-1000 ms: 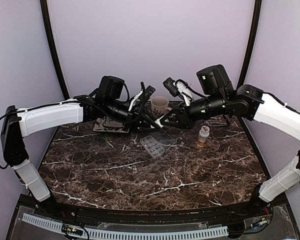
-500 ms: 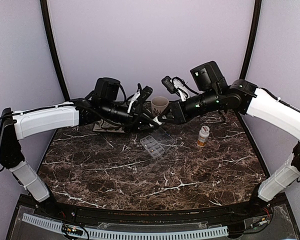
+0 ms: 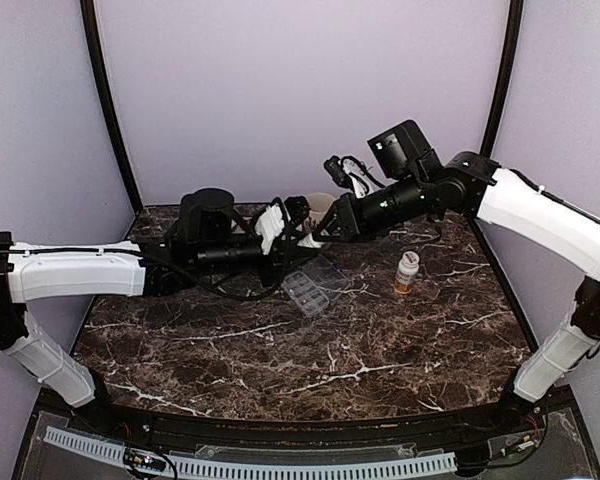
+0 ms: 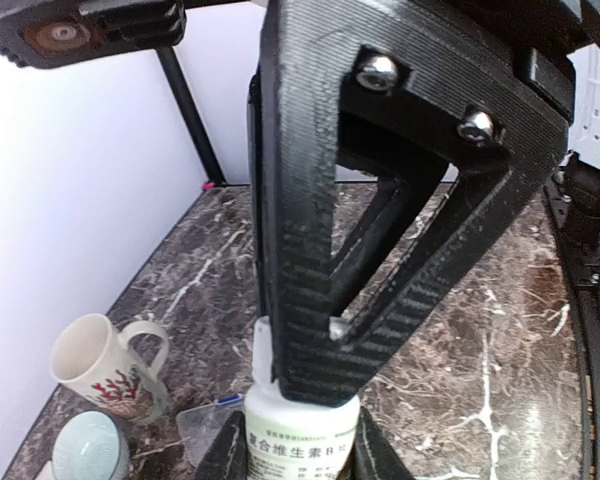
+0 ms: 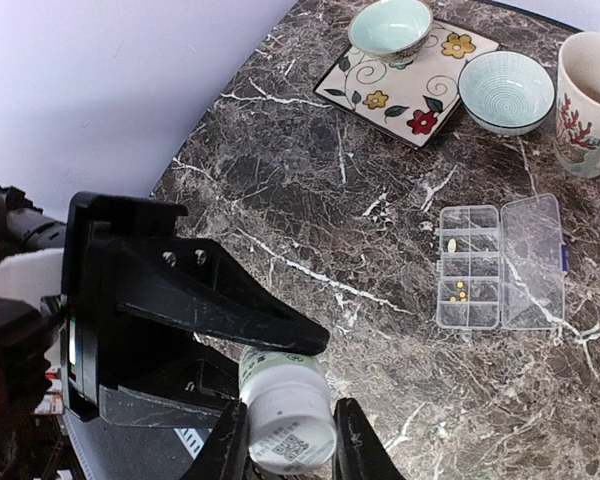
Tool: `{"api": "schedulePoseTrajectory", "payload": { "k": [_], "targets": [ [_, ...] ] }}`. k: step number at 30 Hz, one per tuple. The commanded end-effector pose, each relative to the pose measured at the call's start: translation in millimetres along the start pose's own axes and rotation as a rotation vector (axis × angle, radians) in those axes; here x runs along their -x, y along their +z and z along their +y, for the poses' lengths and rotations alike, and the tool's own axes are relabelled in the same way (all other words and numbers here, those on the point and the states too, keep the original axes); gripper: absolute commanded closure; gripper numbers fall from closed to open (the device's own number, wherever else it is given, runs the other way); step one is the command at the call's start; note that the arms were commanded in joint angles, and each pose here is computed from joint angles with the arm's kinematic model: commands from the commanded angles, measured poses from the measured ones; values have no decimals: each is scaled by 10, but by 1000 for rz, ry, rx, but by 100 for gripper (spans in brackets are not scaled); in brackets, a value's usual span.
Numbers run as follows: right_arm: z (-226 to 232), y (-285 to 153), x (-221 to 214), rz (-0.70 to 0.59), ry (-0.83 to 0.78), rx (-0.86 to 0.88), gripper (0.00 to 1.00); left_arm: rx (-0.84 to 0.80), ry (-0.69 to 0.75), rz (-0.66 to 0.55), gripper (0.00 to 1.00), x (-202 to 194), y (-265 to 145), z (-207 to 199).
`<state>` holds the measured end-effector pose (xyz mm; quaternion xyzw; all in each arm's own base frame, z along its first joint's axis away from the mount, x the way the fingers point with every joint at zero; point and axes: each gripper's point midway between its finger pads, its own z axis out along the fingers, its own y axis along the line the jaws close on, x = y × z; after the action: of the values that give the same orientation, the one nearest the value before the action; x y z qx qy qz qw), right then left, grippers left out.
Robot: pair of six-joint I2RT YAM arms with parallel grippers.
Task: Sort the pills into containers
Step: Screw the lid of the pill bottle onto the pill bottle.
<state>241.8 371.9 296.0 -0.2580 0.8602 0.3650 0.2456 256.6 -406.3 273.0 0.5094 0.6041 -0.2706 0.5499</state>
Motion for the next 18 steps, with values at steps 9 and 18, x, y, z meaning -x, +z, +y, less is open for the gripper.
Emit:
{"api": "schedulePoseTrajectory", "payload": {
  "k": [9,18],
  "targets": [
    [21,252,128,-17,103,55,100,463,230,-314,100,807,-349,191],
    [-76,148,217,-77,60,-21,90,428,215,-269,100,736,-225,70]
  ]
}}
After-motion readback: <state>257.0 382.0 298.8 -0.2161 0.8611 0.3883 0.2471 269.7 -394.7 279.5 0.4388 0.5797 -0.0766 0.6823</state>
